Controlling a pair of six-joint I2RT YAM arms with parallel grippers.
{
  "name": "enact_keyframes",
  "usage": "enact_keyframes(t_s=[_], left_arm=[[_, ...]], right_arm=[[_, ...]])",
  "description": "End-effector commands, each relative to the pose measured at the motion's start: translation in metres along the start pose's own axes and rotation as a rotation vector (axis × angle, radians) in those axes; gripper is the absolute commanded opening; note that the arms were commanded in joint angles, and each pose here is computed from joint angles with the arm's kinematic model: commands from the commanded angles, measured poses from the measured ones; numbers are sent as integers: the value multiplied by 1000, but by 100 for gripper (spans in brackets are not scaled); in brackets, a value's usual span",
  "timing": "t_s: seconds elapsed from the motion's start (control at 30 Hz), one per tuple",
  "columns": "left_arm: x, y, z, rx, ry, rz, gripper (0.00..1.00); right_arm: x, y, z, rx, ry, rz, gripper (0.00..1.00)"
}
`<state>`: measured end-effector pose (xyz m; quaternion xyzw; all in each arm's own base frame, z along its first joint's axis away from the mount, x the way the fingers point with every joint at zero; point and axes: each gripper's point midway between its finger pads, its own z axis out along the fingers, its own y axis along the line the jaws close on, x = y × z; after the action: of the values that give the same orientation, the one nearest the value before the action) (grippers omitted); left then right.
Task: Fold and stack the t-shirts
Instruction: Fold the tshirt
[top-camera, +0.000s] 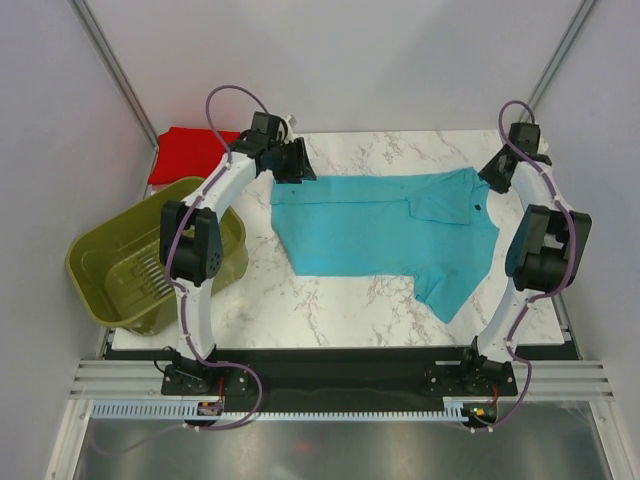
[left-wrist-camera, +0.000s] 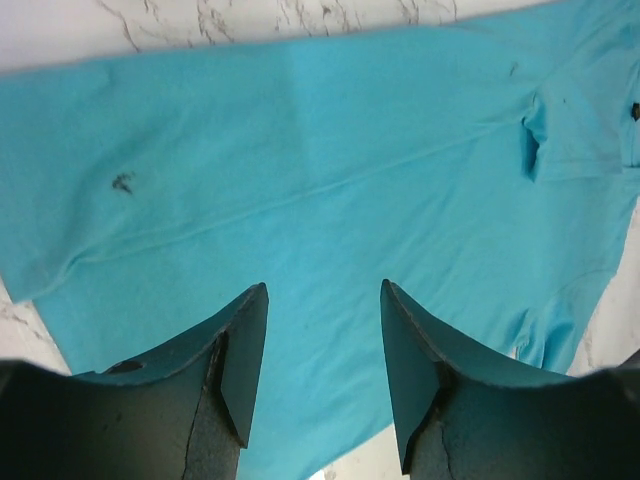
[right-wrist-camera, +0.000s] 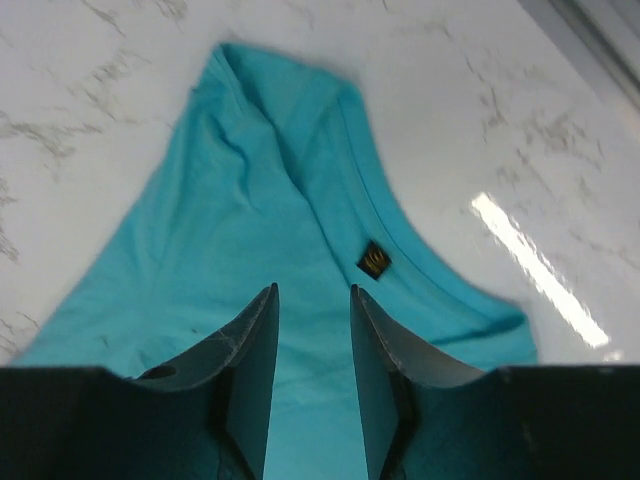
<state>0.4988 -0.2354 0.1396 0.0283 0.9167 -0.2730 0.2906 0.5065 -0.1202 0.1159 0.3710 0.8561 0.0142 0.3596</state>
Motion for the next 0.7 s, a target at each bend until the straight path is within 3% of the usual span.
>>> enact_keyframes(t_s=[0.0,0.13,0.33,0.67], left_arm=[[18,-7,-17,46,42,17,57],[27,-15,-41,64,40,21,57],[29,-26,-55,96,34,12,57],[31,-1,-6,42,84,-27,55]], right_arm=[[45,-30,-10,96,106,80,42],[78,-41,-12,108,162,115,40],[90,-39,-15,60,149,151,40],[95,-41,-20,47,116,172,39]])
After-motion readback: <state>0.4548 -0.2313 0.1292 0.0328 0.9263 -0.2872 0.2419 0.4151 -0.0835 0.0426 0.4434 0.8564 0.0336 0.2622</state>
